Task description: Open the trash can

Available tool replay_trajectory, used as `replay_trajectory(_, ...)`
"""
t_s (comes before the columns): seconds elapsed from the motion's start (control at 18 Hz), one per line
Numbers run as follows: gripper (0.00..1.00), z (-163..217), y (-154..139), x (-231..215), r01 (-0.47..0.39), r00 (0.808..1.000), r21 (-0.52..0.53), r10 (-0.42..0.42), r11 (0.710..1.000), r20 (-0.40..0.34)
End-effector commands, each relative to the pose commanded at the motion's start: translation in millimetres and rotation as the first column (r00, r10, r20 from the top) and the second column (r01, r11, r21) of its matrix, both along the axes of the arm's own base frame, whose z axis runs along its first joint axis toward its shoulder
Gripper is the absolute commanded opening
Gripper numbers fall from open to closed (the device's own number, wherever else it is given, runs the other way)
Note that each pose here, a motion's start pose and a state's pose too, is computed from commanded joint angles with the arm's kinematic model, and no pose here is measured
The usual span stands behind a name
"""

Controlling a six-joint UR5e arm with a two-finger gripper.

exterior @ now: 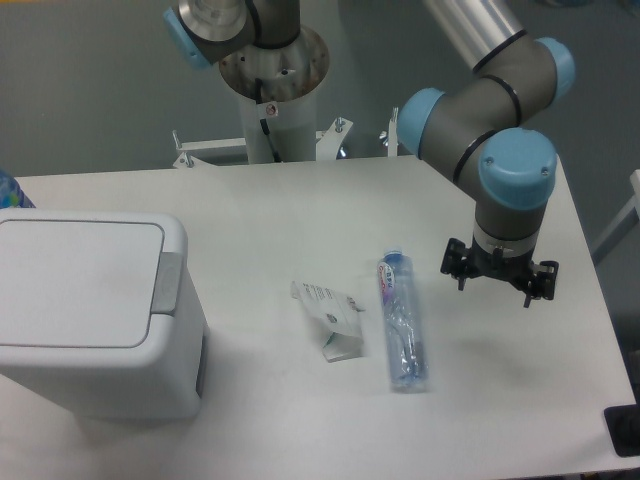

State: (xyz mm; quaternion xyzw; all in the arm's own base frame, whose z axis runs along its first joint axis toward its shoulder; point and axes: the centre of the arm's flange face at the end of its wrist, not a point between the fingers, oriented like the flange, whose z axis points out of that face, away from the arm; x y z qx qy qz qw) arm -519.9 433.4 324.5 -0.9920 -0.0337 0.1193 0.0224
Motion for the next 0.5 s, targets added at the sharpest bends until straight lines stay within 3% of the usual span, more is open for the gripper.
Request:
replay_trajectory(0.33,1.00,20.8,8.5,10.5,-0.038,0.998,0.133,0.032,0.990,0.044)
replay_trajectory(0.5,1.00,43.6,12.8,20.1,-0.086,0.994,0.228,0.069,0.970,0.081)
